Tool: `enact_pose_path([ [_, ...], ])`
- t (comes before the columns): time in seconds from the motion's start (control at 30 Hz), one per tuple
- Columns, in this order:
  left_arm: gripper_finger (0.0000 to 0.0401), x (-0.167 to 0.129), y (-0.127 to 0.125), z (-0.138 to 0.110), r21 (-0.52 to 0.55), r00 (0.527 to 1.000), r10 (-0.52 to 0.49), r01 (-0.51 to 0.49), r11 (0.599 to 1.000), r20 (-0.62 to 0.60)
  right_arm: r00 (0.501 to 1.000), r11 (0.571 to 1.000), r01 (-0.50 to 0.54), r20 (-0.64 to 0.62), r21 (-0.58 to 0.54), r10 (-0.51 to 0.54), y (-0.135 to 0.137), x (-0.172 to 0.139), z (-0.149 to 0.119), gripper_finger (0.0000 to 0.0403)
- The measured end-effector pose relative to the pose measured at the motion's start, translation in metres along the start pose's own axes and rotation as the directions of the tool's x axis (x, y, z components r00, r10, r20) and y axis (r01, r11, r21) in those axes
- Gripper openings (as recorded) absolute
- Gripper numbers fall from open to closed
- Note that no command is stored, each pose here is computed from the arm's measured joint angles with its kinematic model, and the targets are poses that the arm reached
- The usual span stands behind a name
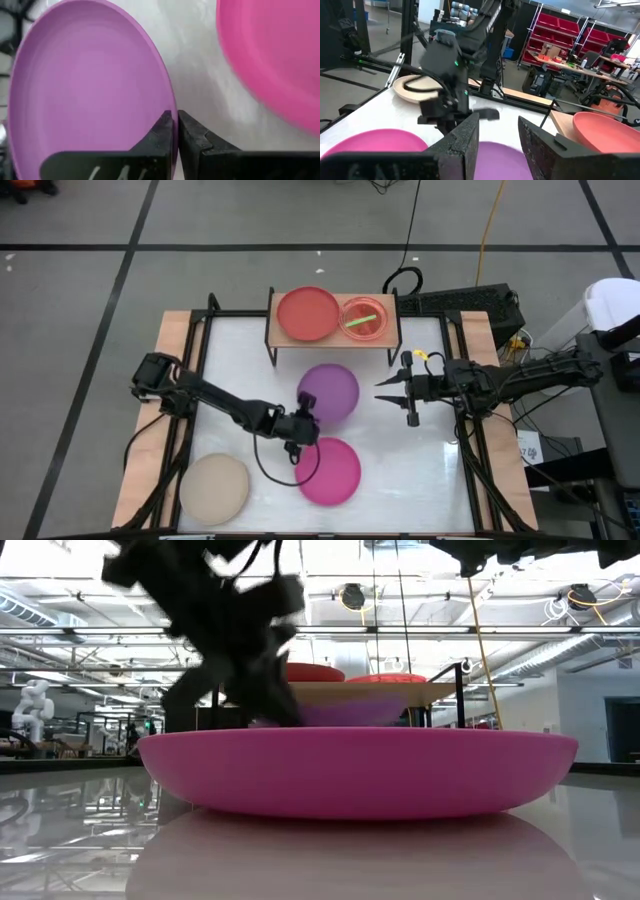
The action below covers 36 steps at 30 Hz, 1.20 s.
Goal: Place and stack plates onto a shelf
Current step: Stack the purple plate on top of the orange plate on the shelf
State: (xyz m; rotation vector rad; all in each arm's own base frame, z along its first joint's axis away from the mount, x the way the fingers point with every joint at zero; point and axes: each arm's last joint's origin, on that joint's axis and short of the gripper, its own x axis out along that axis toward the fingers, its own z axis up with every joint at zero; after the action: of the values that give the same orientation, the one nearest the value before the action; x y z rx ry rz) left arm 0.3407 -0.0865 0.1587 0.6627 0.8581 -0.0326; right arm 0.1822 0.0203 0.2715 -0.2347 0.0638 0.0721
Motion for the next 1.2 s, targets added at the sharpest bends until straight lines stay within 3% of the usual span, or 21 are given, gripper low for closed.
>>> enact_pose_path([
  [0.17, 0.0011, -0.029, 0.021, 0.042, 0.159, 0.987, 0.13, -0.115, 0.981, -0.092, 1.0, 1.0, 0.001, 0.005, 0.0, -0.001, 0.0, -0.001, 0.001, 0.0118],
  [0.3, 0.0011, -0.05, 0.055, 0.057, 0.247, 0.952, 0.23, -0.178, 0.953, -0.203, 1.0, 1.0, 0.004, 0.019, 0.001, -0.004, -0.001, -0.004, 0.003, 0.0118],
  [0.43, 0.0011, -0.055, 0.101, 0.055, 0.252, 0.924, 0.261, -0.191, 0.949, -0.28, 1.0, 1.0, 0.001, 0.018, 0.001, -0.001, -0.001, -0.005, 0.003, 0.0118],
  [0.57, 0.0014, -0.05, 0.148, 0.033, 0.246, 0.889, 0.265, -0.18, 0.952, -0.374, 1.0, 1.0, -0.005, -0.003, 0.0, 0.005, -0.001, -0.007, 0.001, 0.0118],
  [0.7, 0.002, -0.054, 0.19, 0.006, 0.135, 0.884, 0.228, -0.189, 0.973, -0.407, 1.0, 1.0, -0.007, -0.009, 0.007, 0.007, -0.001, -0.01, 0.002, 0.0118],
  [0.87, 0.002, -0.076, 0.229, -0.017, -0.141, 0.941, 0.159, -0.208, 0.968, -0.299, 1.0, 1.0, -0.007, -0.005, 0.004, 0.007, -0.001, -0.013, 0.003, 0.0118],
  [1.03, 0.0022, -0.08, 0.242, -0.027, -0.298, 0.983, 0.049, -0.1, 0.949, -0.175, 1.0, 1.0, -0.006, -0.004, 0.0, 0.006, -0.001, -0.014, 0.003, 0.0118],
  [1.2, 0.0037, -0.08, 0.242, -0.028, -0.324, 0.985, 0.038, -0.092, 0.942, -0.169, 1.0, 1.0, -0.005, -0.006, 0.007, 0.005, -0.001, -0.015, 0.003, 0.0118],
])
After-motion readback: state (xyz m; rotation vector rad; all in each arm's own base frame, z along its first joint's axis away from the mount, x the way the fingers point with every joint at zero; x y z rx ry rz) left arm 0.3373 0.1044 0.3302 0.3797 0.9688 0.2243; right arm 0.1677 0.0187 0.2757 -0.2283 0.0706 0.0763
